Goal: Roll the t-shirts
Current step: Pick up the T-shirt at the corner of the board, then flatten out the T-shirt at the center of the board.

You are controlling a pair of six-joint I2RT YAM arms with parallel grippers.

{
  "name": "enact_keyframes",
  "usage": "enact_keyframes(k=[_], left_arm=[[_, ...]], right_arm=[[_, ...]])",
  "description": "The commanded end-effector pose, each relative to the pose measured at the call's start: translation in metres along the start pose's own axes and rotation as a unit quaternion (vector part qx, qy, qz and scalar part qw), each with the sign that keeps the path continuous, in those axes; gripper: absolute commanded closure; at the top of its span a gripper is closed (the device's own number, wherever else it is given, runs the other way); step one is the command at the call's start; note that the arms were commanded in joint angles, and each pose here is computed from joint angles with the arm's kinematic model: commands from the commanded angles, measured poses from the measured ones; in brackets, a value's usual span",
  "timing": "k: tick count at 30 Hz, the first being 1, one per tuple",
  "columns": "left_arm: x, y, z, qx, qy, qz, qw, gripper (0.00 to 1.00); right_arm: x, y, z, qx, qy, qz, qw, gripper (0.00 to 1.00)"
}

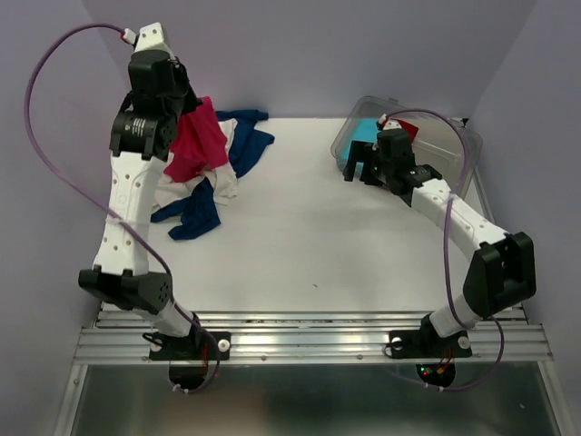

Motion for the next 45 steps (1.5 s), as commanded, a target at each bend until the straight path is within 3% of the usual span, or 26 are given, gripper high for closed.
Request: enact_keyframes(k=[1, 5, 10, 14, 16, 22, 26, 32, 36, 37, 38, 39, 41, 42, 45], left_arm=[[-0.046, 0.069, 0.003, -0.033, -0.017, -0.119, 0.992, 1.0], [-0.091, 0.109, -0.023, -0.029, 0.014, -0.24, 0.97, 1.0], [-0.127, 0.119, -0.082, 0.032, 0.03, -0.3, 0.953, 1.0], [-0.167, 0.129, -0.132, 0.094, 0.043, -0.387, 0.916, 1.0], [-0.19, 0.132, -0.155, 0.122, 0.016, -0.42, 0.899, 1.0], [-0.224, 0.149, -0.154, 0.117, -0.015, -0.477, 0.871, 1.0], [-0.251, 0.167, -0.156, 0.127, -0.007, -0.541, 0.831, 1.0], [-0.279, 0.19, -0.164, 0.14, 0.006, -0.595, 0.792, 1.0], [-0.287, 0.186, -0.173, 0.146, 0.011, -0.596, 0.789, 1.0], [-0.289, 0.181, -0.178, 0.156, 0.005, -0.585, 0.795, 0.95], [-0.289, 0.178, -0.179, 0.159, 0.001, -0.577, 0.801, 0.83], [-0.288, 0.174, -0.179, 0.154, -0.005, -0.564, 0.811, 0.44], [-0.279, 0.163, -0.178, 0.16, -0.015, -0.535, 0.829, 0.17], [-0.272, 0.157, -0.177, 0.159, -0.023, -0.514, 0.842, 0.13], [-0.241, 0.133, -0.166, 0.149, -0.015, -0.465, 0.873, 0.13]], right_arm=[[0.002, 0.029, 0.017, -0.069, -0.014, -0.008, 0.997, 0.0], [-0.004, 0.051, 0.024, -0.11, -0.016, -0.026, 0.993, 0.0], [-0.011, 0.072, 0.026, -0.146, -0.019, -0.047, 0.988, 0.0], [-0.019, 0.083, 0.026, -0.173, -0.031, -0.067, 0.982, 0.0], [-0.022, 0.086, 0.025, -0.18, -0.036, -0.075, 0.98, 0.0], [-0.028, 0.094, 0.022, -0.198, -0.047, -0.091, 0.975, 0.0], [-0.035, 0.099, 0.021, -0.22, -0.064, -0.113, 0.967, 0.0], [-0.048, 0.114, 0.021, -0.265, -0.088, -0.143, 0.95, 0.0], [-0.052, 0.116, 0.017, -0.267, -0.087, -0.149, 0.948, 0.0], [-0.053, 0.115, 0.016, -0.266, -0.087, -0.148, 0.948, 0.0], [-0.053, 0.116, 0.014, -0.265, -0.088, -0.148, 0.949, 0.0], [-0.053, 0.118, 0.014, -0.267, -0.09, -0.145, 0.949, 0.0], [-0.055, 0.119, 0.013, -0.268, -0.089, -0.146, 0.948, 0.0], [-0.055, 0.121, 0.013, -0.27, -0.089, -0.145, 0.948, 0.0], [-0.056, 0.124, 0.013, -0.272, -0.086, -0.144, 0.947, 0.0]])
Point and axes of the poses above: each gripper's point midway between its finger pads, its own y axis back along the fingers, its own x axis along the line the jaws close on, z = x × y, the point moved 10 cm from there along y, back along the fingers, and after that the axes turned 14 degrees about -y, right-handed, at the moved point
